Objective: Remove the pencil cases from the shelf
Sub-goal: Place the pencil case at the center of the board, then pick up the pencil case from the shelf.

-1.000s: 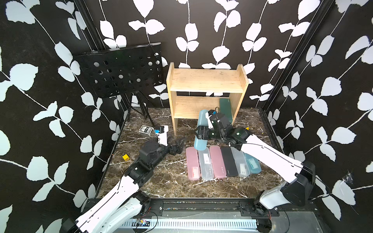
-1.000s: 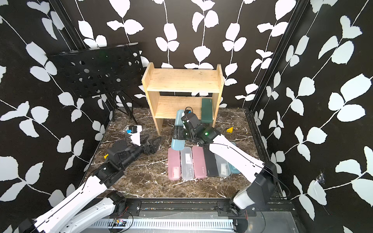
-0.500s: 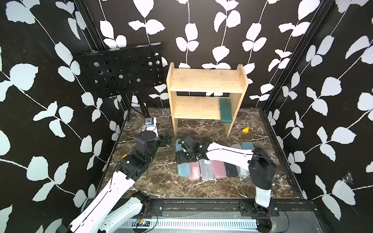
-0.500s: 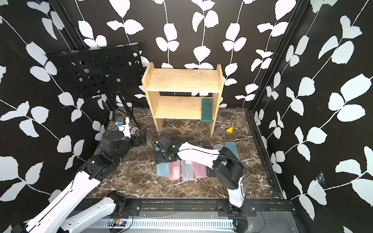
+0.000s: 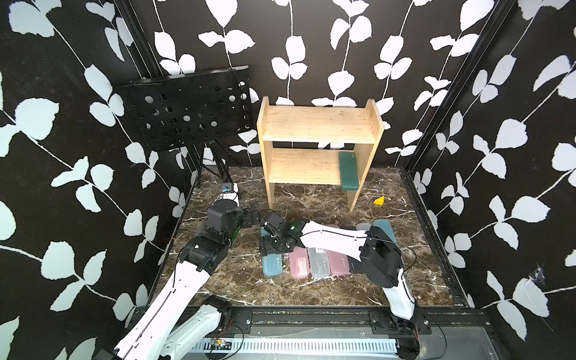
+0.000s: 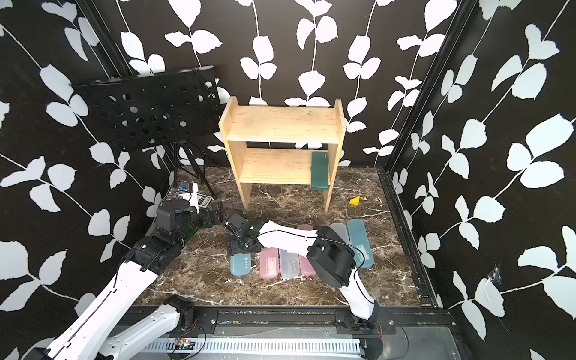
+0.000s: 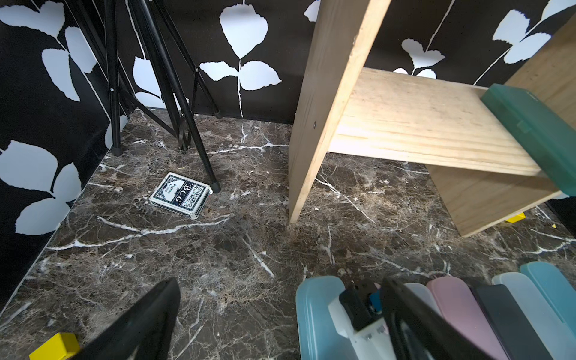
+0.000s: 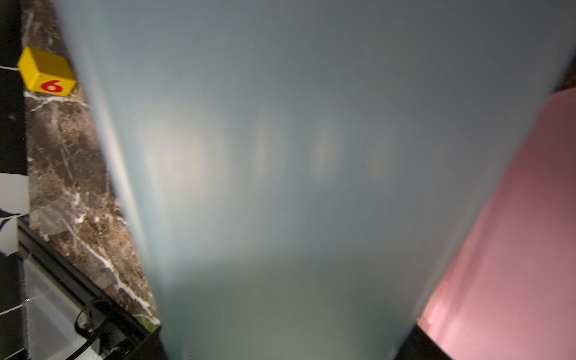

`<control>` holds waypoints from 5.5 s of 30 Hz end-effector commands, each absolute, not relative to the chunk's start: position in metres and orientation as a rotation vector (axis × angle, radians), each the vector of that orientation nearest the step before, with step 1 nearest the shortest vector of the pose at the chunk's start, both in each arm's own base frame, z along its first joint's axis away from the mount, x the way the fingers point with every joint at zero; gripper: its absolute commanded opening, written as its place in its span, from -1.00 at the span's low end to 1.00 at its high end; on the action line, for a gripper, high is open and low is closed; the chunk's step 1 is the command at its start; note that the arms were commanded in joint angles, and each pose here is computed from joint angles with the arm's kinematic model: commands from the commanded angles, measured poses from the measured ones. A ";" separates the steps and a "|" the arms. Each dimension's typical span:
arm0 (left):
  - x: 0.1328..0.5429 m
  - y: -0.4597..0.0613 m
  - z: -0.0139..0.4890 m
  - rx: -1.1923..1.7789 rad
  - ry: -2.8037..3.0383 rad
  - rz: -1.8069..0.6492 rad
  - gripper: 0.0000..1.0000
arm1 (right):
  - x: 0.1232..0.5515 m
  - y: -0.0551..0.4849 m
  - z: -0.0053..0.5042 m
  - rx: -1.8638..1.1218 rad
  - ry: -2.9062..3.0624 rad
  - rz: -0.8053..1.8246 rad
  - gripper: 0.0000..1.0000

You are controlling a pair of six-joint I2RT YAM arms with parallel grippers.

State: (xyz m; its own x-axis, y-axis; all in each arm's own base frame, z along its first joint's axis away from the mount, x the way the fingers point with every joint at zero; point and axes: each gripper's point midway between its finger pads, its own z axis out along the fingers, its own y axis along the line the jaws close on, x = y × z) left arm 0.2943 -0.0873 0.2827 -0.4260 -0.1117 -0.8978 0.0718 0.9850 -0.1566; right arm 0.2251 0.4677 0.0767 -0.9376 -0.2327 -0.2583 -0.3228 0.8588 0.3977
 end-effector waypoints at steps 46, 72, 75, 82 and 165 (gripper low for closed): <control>0.322 -0.215 0.284 -0.011 1.976 -1.120 0.97 | 0.295 0.199 0.224 0.127 2.418 0.400 0.99; 0.386 -0.446 0.289 0.013 1.868 -1.561 0.95 | 0.284 0.071 0.267 0.415 2.310 0.439 0.99; 0.388 -0.459 0.288 0.027 1.880 -1.546 0.94 | 0.286 0.069 0.264 0.415 2.320 0.453 0.99; 0.398 -0.474 0.278 -0.011 1.889 -1.550 0.87 | 0.288 0.069 0.259 0.416 2.331 0.488 0.99; 0.255 -0.283 0.261 0.290 1.688 -1.108 -1.00 | 0.342 0.320 0.298 -0.053 2.247 0.757 0.99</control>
State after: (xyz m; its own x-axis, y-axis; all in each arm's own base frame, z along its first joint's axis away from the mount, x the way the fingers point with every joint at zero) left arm 0.2560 -0.2914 0.2489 -0.4708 -0.2965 -0.8309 0.6385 0.5355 -0.5528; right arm 0.3350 0.3146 0.2714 -0.7566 0.1456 -0.6374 -0.2470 0.8390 0.4849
